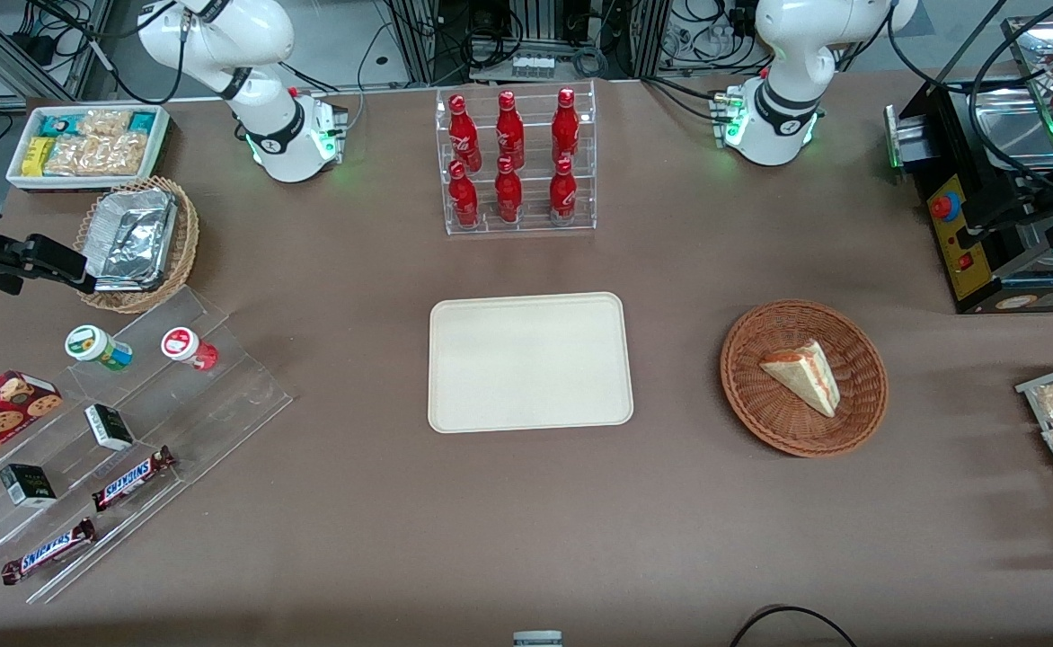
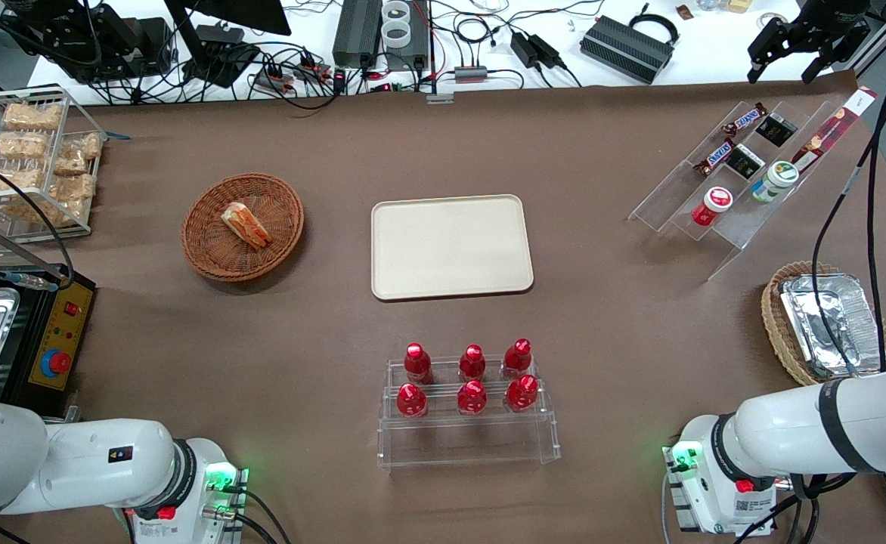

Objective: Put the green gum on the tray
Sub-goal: 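Move the right gripper down over the green-lidded gum jar on the rack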

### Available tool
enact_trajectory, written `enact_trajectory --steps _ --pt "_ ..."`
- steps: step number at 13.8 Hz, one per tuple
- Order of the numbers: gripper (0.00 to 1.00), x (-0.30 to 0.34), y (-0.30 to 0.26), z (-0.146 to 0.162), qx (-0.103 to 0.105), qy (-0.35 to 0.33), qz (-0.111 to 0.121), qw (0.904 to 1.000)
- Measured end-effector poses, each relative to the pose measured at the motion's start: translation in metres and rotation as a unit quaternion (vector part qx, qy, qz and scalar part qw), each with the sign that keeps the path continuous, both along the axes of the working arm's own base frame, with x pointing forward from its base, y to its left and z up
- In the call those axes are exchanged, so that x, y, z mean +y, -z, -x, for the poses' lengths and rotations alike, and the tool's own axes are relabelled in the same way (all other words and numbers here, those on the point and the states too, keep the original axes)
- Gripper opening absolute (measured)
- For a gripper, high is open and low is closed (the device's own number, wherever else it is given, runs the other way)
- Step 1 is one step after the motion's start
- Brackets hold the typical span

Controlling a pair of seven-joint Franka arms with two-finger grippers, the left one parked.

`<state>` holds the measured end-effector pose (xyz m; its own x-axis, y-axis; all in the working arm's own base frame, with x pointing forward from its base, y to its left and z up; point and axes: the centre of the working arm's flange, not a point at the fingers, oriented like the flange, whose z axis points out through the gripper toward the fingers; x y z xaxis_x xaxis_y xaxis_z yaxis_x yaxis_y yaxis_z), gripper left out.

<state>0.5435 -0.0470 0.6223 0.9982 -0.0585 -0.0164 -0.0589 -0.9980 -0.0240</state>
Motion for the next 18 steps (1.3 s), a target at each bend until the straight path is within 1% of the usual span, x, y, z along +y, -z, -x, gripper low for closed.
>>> enact_trajectory --steps 5,7,9,10,12,14,17,18 --pt "1.00 -0.002 0.006 -0.002 0.008 -0.008 0.001 0.9999" --pt "1.00 -0.013 0.019 -0.007 0.020 -0.048 0.005 0.9986" --pt "1.00 -0.034 0.040 -0.013 0.037 -0.076 0.010 0.9963" --pt "1.00 -0.048 0.051 -0.017 0.038 -0.087 0.010 0.9954" --pt "1.00 -0.078 0.073 -0.023 0.027 -0.138 0.010 0.9900" --pt "1.00 -0.099 0.098 -0.022 0.019 -0.204 0.009 0.9787" --pt "1.00 -0.110 0.148 -0.015 0.001 -0.243 0.016 0.9699" --pt "1.00 -0.110 0.158 -0.011 -0.002 -0.251 0.017 0.9679"
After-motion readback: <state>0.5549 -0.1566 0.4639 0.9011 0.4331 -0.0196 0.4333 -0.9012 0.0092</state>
